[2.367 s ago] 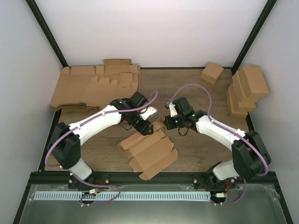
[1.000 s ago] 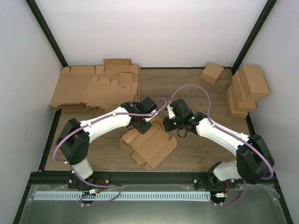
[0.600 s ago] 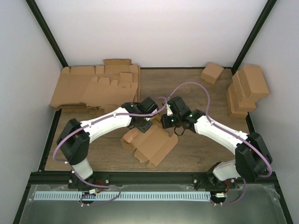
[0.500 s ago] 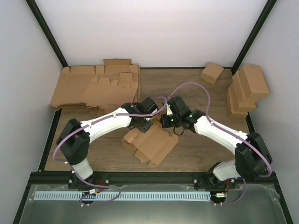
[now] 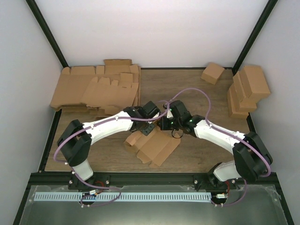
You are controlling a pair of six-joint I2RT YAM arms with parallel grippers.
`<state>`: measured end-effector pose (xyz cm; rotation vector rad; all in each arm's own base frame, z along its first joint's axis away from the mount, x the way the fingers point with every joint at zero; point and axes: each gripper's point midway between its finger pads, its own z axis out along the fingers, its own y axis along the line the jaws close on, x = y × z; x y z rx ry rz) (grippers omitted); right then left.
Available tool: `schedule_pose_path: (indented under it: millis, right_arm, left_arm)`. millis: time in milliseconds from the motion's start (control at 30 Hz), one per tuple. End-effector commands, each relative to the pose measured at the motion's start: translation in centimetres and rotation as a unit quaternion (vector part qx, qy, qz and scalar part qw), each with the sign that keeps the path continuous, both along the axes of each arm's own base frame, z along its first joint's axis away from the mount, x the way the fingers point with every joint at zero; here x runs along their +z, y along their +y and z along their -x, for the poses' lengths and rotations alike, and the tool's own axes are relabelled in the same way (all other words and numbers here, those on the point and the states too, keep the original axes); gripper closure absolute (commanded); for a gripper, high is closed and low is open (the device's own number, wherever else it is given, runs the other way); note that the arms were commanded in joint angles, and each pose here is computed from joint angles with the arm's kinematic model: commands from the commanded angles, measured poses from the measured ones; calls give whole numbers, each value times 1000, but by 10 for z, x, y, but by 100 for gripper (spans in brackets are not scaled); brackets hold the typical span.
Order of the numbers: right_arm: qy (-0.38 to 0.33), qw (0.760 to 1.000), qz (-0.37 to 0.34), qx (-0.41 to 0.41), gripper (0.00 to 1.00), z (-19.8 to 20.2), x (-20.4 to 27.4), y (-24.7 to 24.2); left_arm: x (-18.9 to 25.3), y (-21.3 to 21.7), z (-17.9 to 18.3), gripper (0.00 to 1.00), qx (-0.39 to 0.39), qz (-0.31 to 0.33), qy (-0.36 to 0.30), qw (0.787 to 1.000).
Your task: Fold the paper box
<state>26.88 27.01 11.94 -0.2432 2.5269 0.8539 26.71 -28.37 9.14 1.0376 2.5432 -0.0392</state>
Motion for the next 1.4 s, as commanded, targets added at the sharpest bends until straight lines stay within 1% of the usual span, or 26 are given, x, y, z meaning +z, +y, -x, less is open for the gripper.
schedule_pose_path:
  millis: [0,267,433,567,700,867,967,1067,1133,1267,1367]
  right_arm:
    - [-3,998,-60,3,95,2,15,17]
    - [-1,996,-85,-15,94,7,16,14]
    - [-6,996,-87,-35,94,9,4,5]
    - [-5,995,-89,-39,93,12,-6,1]
    - [-8,996,-85,-40,88,14,-14,-2]
    - [-14,996,-81,-32,81,17,-18,-4]
    - [-33,995,-88,-24,72,19,-10,-5]
    - [-51,995,-86,-22,61,22,-4,-11]
    - [-63,995,-75,-18,57,23,-1,-15]
    - [-84,995,-48,-12,55,24,0,-24]
    - [-101,994,-38,-10,51,25,1,-30]
  left_arm:
    - [5,-19,7,62,-37,31,-7,999]
    - [1,-16,12,62,-60,25,-4,998]
    - [1,-18,19,62,-76,32,8,997]
    - [-9,-13,22,62,-82,9,18,996]
    - [-17,-9,25,62,-84,-15,18,996]
    - [-16,-9,26,62,-85,-22,13,996]
    - [-17,-10,27,62,-91,-21,17,995]
    - [-19,-9,28,62,-94,-25,20,995]
    - [-21,-8,28,62,-93,-30,20,995]
    - [-22,-5,26,62,-91,-38,18,995]
    - [-23,-4,26,62,-91,-40,17,995]
